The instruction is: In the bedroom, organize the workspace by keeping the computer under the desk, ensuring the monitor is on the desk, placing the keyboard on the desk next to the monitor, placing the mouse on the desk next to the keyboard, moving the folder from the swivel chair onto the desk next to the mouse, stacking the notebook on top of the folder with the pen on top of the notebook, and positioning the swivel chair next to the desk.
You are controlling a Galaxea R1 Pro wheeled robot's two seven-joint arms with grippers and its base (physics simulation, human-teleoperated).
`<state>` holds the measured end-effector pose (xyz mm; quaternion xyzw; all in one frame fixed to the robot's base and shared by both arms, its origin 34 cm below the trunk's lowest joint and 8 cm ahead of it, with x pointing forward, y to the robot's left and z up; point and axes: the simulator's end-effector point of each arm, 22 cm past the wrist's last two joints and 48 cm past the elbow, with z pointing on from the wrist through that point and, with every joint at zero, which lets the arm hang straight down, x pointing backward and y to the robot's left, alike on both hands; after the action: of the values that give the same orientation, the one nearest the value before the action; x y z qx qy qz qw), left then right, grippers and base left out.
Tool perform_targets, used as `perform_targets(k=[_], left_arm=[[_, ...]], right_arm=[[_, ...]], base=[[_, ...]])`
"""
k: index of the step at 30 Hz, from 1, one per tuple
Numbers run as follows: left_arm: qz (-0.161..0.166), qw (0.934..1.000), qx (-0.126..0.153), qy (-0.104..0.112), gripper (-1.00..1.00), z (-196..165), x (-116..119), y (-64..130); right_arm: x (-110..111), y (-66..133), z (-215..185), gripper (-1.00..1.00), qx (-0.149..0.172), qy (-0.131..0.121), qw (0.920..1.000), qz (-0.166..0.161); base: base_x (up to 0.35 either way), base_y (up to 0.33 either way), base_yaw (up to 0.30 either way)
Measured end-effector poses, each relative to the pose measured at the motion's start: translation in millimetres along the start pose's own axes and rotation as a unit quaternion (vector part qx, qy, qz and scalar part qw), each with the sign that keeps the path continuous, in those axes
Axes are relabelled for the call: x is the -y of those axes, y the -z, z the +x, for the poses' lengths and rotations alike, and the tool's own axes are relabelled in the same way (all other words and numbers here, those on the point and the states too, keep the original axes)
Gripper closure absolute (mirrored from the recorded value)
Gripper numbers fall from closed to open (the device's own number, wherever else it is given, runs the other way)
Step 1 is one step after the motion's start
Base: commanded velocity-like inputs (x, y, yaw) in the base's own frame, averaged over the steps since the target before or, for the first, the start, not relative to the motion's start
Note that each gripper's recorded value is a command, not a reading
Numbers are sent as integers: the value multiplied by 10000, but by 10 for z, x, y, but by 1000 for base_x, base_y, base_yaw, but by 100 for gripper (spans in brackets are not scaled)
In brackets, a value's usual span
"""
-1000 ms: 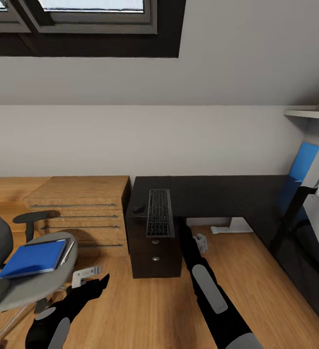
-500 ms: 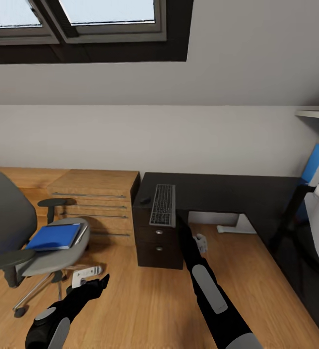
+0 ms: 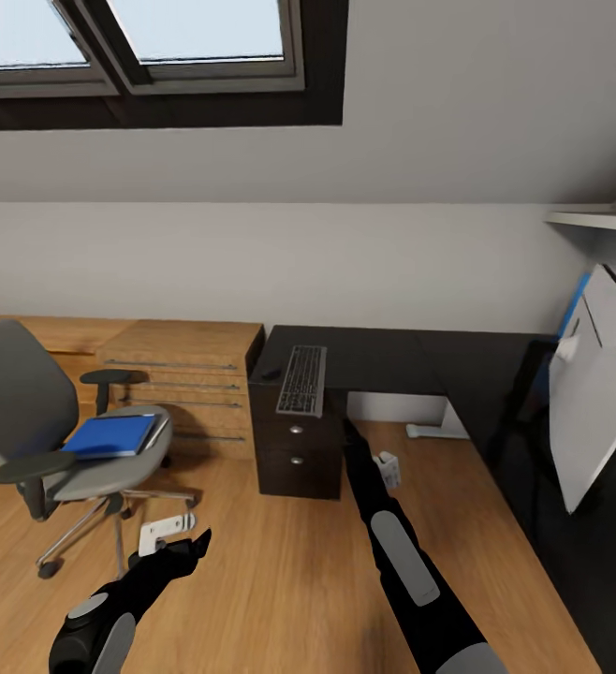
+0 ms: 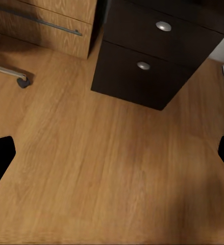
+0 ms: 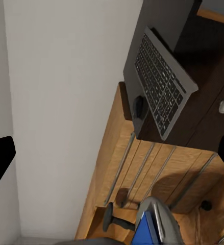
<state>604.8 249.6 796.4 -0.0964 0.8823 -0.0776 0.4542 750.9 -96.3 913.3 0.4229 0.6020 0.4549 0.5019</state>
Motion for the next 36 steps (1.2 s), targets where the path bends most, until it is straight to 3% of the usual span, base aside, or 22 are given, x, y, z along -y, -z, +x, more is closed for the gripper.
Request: perform_targets(k=[36], left_arm=[[-4,10000,3,7,-100,-4,-8,1]], right_arm=[[-32,0,-12,-100,23,25,10000,-48]], base=[[-325,-26,0]])
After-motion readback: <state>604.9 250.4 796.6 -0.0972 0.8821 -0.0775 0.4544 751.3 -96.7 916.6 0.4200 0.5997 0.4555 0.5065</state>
